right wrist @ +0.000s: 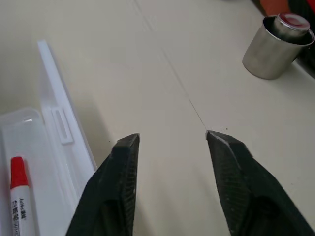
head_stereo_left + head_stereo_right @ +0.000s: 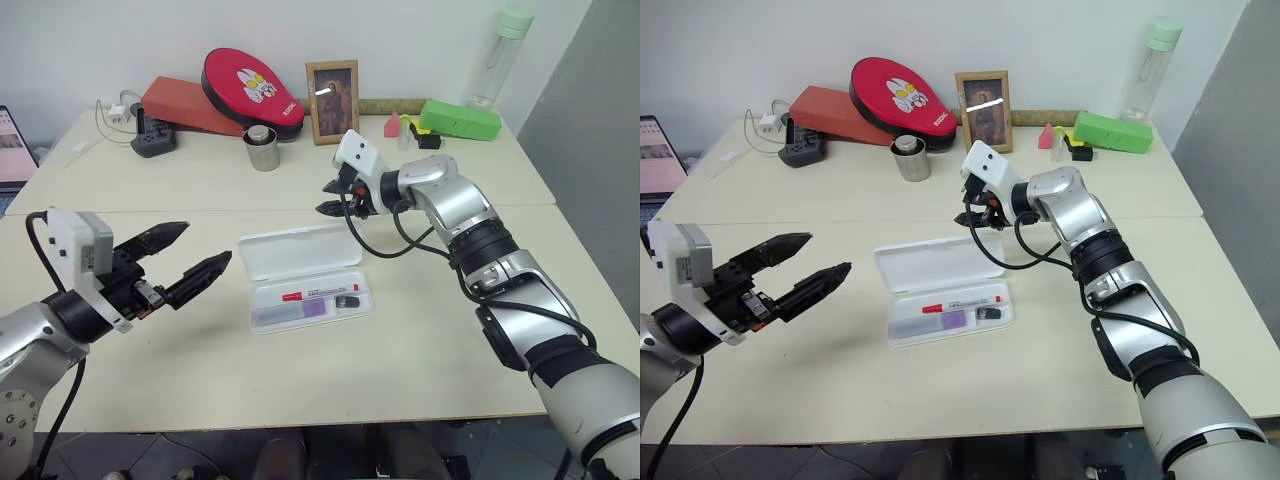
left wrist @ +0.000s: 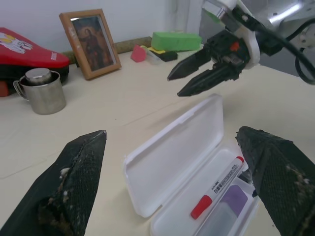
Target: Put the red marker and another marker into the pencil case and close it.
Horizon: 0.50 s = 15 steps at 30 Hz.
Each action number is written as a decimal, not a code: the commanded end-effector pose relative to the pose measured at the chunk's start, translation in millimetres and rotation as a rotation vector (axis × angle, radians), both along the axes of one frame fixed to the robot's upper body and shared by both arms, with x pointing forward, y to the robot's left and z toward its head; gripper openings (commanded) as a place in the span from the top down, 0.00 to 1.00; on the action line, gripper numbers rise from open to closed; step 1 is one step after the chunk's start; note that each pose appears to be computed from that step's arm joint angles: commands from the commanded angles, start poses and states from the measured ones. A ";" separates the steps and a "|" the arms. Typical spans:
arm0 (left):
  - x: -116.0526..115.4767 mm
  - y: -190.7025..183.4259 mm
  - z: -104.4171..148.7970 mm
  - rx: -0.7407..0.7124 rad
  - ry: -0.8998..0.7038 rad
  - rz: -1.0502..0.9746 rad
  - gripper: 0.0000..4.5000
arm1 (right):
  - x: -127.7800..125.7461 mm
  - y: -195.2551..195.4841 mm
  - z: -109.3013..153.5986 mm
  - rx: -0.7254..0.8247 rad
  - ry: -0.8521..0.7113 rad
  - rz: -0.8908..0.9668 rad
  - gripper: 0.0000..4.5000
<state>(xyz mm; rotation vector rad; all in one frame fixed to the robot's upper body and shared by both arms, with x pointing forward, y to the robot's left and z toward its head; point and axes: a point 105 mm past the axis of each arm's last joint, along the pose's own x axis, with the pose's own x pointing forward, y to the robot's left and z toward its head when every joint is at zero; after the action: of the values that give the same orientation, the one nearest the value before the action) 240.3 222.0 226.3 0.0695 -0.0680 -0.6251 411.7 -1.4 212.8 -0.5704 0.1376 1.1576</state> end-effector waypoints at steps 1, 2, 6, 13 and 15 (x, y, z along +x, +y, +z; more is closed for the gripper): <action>-5.7 0.8 11.0 -0.025 -0.046 0.006 0.00 | -2.4 8.5 18.9 0.005 -0.063 0.047 0.76; -6.1 0.9 11.0 -0.026 -0.044 0.006 0.00 | -2.4 8.8 17.9 -0.002 -0.064 0.051 0.80; -5.9 0.2 9.9 -0.021 -0.039 0.004 0.00 | -8.3 10.1 10.3 -0.045 -0.058 0.102 0.98; -4.7 -6.0 10.1 -0.031 -0.039 -0.035 0.00 | -32.2 7.6 -4.0 -0.119 -0.042 0.244 0.98; -5.8 -10.4 7.7 -0.025 -0.024 -0.068 0.00 | -43.8 5.3 -9.6 -0.141 -0.035 0.299 0.98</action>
<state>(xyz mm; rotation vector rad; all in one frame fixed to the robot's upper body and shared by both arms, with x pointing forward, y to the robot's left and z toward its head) 238.4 219.8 227.3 0.0263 -0.0789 -0.6385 381.2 1.7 196.8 -0.7078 0.1436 1.3720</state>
